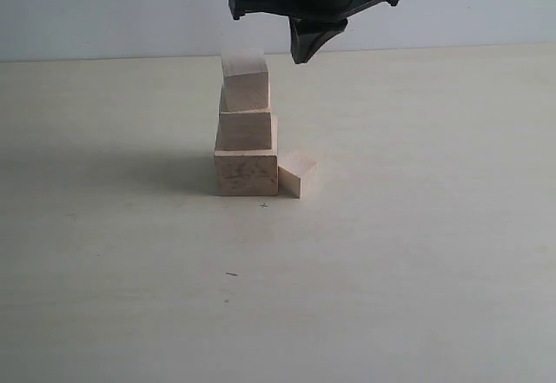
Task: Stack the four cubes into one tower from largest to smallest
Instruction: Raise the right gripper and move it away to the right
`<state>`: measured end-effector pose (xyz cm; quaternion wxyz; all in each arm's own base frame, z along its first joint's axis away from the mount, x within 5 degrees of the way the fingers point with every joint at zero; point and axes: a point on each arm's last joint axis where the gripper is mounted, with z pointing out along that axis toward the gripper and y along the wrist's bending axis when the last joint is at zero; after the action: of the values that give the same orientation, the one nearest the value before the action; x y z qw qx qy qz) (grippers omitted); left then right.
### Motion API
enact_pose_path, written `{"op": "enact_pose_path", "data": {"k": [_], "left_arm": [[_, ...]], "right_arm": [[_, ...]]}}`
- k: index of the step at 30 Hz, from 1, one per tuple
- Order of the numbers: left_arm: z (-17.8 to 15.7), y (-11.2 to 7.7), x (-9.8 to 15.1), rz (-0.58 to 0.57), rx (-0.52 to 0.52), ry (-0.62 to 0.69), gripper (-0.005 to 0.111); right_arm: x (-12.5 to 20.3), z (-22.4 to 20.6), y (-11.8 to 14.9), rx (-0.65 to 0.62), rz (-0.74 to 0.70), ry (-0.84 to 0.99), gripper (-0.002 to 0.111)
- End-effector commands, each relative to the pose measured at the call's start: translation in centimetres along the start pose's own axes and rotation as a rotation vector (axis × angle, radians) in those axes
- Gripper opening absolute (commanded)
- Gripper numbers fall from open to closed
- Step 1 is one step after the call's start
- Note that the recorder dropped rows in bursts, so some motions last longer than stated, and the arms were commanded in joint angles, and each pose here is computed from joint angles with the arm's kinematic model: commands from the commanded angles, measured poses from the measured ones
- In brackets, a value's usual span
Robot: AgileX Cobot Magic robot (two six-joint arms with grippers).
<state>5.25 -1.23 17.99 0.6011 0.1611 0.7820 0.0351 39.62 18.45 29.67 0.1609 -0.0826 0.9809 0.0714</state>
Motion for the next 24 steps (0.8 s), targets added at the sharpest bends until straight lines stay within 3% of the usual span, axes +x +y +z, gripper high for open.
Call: {"op": "enact_pose_path", "data": {"k": [1, 15, 24], "left_arm": [[-0.1, 0.1, -0.2, -0.002, -0.012, -0.017, 0.000], [-0.1, 0.1, -0.2, -0.002, -0.012, -0.017, 0.000], [-0.1, 0.1, -0.2, -0.002, -0.012, -0.017, 0.000]], "right_arm": [[0.1, 1.2, 0.8, -0.118, -0.043, 0.044, 0.000], [0.4, 3.6, 1.5, -0.189, -0.016, 0.115, 0.000], [0.3, 0.9, 0.9, -0.119, -0.014, 0.062, 0.000]]}}
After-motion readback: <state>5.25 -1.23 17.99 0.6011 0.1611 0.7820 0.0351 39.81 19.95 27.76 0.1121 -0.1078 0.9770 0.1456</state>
